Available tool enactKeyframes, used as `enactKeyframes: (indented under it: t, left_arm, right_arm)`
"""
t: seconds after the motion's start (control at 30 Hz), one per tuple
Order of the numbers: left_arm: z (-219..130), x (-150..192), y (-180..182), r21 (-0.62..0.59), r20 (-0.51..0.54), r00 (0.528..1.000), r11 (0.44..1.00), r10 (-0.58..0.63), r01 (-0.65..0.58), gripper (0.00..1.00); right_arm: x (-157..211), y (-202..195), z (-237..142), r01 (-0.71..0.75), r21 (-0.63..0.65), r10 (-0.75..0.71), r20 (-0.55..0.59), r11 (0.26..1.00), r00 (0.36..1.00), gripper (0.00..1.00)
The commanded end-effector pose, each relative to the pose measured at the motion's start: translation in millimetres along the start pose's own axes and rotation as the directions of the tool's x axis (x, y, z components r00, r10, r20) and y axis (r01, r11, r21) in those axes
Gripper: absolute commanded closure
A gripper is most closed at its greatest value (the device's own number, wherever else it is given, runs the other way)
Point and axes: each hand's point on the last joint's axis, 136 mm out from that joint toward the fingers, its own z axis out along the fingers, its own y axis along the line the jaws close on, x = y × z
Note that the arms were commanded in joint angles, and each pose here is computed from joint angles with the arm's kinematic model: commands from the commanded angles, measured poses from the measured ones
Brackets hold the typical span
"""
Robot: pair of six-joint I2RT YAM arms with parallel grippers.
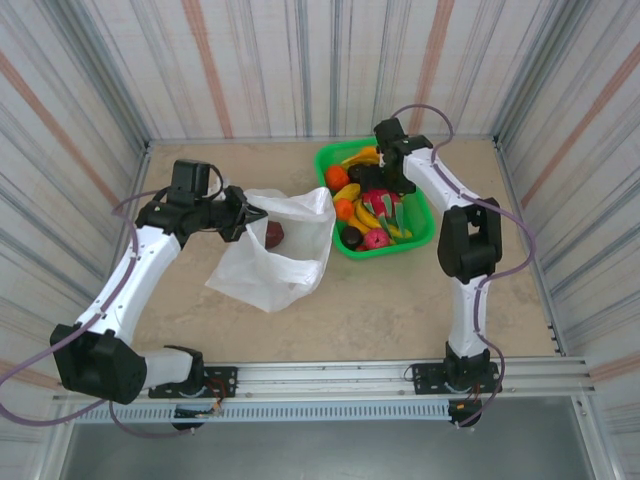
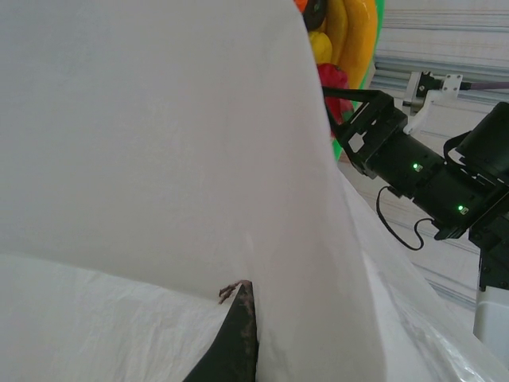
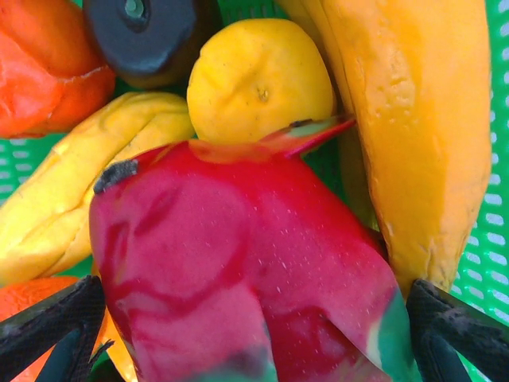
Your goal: Place the fake fruits into the plastic bag and tie a complex knot
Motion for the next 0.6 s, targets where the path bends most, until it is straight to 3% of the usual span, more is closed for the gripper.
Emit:
enactKeyframes:
  t: [0.0, 0.37, 0.57]
  left_arm:
    - [-5, 0, -6, 0.015, -0.006, 1.000, 1.000, 0.022, -0.022, 0.98]
    - [-2, 0, -5, 0.013, -0.017, 1.000, 1.000, 0.024, -0.023, 0.98]
    - [0, 0, -3, 0.009, -0.019, 1.000, 1.000, 0.021, -0.021, 0.98]
  right_arm:
    - [11, 0, 13, -0.009, 0.038, 0.011, -0.069, 0.999, 0.998, 0.01]
    - [51, 0, 55, 0.065, 0.092, -0.041, -0.246, 0.994, 0.968, 0.01]
    - [67, 6, 59, 0.139, 0.070, -0.113, -0.296, 0.988, 0.949, 0.01]
